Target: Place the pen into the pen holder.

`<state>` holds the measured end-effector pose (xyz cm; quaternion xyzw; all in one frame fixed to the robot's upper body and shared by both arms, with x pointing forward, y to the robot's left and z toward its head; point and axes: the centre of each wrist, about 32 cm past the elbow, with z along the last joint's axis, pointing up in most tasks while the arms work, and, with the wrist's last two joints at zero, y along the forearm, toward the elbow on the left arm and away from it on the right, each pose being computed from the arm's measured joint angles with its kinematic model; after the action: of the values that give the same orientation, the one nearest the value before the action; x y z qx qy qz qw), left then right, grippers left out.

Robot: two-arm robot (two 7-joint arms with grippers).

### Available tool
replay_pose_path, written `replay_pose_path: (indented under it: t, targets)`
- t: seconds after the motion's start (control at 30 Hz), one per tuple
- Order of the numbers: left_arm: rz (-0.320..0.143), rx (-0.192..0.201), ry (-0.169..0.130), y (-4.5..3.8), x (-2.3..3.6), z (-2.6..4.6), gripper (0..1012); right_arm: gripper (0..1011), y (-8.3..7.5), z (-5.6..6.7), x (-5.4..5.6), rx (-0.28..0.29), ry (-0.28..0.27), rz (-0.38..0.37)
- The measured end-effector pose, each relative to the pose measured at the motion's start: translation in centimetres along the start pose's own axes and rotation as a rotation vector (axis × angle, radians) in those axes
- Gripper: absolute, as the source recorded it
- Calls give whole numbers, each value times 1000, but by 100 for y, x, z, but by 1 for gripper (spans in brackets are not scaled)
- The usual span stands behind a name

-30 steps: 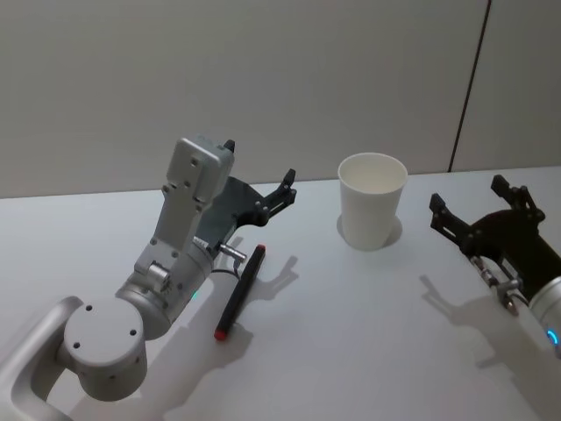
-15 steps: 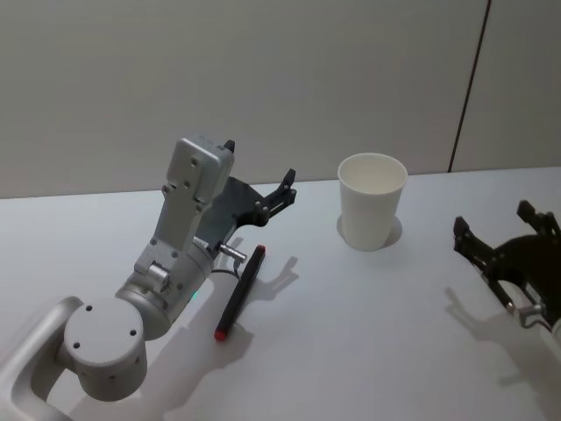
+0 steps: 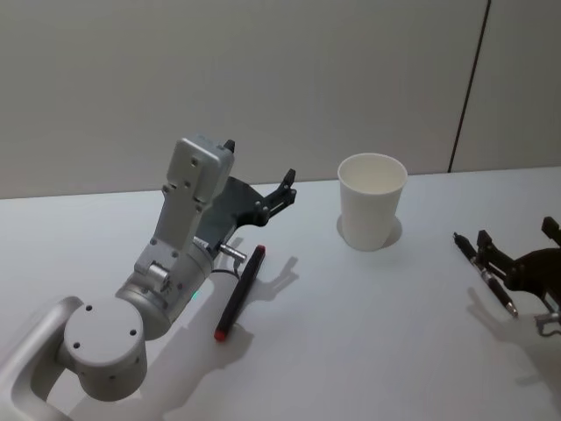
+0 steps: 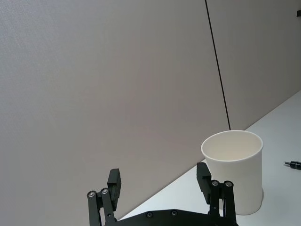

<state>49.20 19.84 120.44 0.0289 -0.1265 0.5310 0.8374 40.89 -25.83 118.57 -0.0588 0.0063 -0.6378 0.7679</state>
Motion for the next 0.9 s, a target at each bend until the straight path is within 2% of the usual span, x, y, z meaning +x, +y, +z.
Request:
replay_pose_path:
  t: [0.27,0.6,0.9]
  targets:
    - [0,0,0,0,0,0,1001,1001,89,43,12,-64,-18,-13]
    - [0,0,0,0,0,0,1001,1001,254,142,-54,-158,-24,-7]
    - [0,0,0,0,0,0,1001,1001,382,217,-139,-236,-5,-29]
